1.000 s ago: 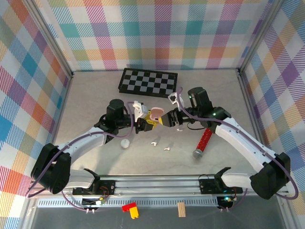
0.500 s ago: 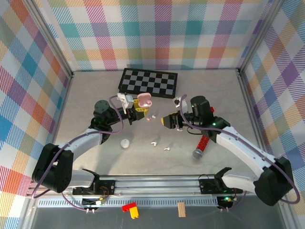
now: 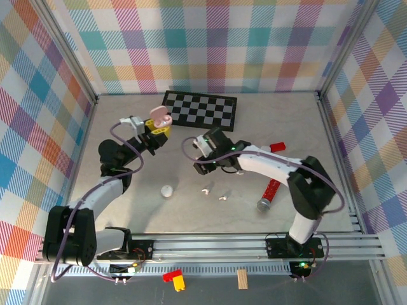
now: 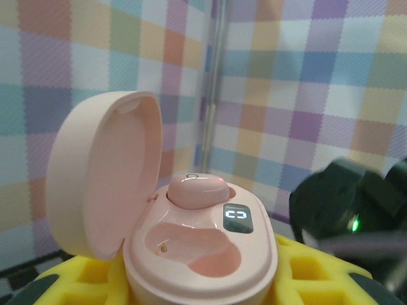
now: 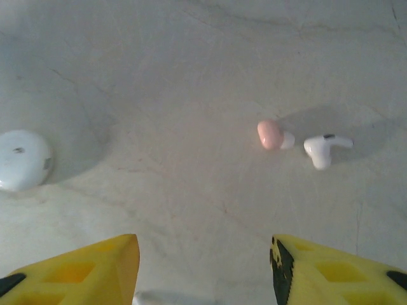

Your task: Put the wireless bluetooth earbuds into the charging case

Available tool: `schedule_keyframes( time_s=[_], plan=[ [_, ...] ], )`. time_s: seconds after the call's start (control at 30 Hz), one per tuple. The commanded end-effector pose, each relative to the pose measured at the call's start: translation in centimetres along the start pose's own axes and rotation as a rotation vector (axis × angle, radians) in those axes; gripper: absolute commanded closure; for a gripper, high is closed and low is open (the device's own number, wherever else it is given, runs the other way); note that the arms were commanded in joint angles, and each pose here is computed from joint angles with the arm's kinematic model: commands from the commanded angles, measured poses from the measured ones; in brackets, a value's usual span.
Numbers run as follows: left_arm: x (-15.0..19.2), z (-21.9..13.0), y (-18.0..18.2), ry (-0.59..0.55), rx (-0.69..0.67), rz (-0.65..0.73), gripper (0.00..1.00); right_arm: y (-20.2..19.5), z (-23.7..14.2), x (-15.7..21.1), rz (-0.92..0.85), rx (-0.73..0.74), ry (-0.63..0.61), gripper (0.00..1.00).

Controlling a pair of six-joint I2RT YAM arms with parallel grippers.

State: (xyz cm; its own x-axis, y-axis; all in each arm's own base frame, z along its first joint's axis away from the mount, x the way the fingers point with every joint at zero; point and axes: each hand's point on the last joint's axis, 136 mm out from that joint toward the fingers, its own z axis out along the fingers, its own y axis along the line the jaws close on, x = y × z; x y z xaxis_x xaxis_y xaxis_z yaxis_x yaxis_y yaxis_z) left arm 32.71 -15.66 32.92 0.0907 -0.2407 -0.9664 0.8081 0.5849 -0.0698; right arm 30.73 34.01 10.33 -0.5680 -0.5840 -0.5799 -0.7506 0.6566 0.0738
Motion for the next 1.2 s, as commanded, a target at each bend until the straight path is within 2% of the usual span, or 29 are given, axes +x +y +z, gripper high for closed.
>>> schedule_keyframes(
  time_s=[0.0, 0.07, 0.3, 0.77, 1.17],
  plan=[
    [-1.6, -1.2, 0.4, -0.026, -0.054, 0.057, 0.66, -1.5, 2.0, 0.4, -0.166, 0.158, 0.108, 0.44],
    [-1.9, -1.5, 0.6, -0.02, -0.074, 0.067, 0.66, -1.8, 3.5, 0.1, -0.213, 0.213, 0.151, 0.45],
    [-2.3, -2.0, 0.2, -0.008, -0.088, 0.078, 0.66, -3.2, 6.0, -0.9, -0.216, 0.306, 0.239, 0.5],
    [-2.5, -2.2, -0.2, 0.003, -0.084, 0.09, 0.66, -3.5, 7.8, -2.4, -0.231, 0.317, 0.321, 0.62],
    [-3.0, -2.2, -0.8, -0.001, -0.063, 0.102, 0.66, -4.2, 8.7, -1.9, -0.23, 0.335, 0.355, 0.66]
  ],
)
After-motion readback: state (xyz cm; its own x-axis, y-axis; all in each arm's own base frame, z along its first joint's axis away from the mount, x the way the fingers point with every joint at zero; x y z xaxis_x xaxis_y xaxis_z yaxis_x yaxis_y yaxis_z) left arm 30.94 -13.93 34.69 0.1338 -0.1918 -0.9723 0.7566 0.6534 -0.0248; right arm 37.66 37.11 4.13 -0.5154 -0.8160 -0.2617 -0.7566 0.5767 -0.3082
